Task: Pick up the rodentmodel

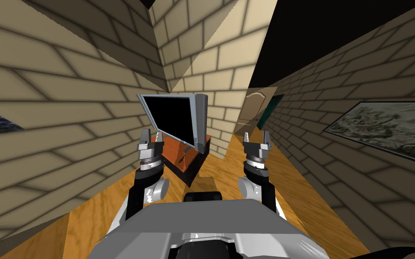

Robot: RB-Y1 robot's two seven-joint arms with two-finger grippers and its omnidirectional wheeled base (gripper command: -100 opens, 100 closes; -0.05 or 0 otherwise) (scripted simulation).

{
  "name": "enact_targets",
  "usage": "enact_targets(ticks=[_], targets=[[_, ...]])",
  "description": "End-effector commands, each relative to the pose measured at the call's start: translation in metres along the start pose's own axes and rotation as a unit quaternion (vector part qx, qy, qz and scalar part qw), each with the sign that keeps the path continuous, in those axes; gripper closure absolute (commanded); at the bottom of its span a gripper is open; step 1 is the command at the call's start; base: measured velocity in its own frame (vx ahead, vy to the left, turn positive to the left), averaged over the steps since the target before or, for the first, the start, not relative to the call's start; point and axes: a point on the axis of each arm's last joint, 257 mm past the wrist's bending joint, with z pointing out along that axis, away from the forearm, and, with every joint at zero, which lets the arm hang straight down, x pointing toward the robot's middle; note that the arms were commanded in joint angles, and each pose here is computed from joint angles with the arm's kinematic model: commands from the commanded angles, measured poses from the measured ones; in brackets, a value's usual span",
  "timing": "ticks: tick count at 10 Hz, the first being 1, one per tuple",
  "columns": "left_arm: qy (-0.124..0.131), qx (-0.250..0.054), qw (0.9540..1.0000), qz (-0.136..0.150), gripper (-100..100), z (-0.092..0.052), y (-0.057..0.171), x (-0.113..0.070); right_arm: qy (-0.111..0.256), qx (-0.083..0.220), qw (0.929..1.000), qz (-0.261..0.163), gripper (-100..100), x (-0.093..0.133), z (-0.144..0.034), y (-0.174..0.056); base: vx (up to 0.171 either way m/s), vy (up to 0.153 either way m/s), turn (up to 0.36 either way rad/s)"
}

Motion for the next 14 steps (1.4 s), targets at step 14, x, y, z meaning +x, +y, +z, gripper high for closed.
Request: enact_targets(ticks=[14], targets=[[0.059,-0.243,0.9658,-0.069,-100,-0.058,0.170,-0.012,0.000,0.000,1.0000,0.000,0,0.000,0.000,0.000,0.045,-0.015,-0.022]])
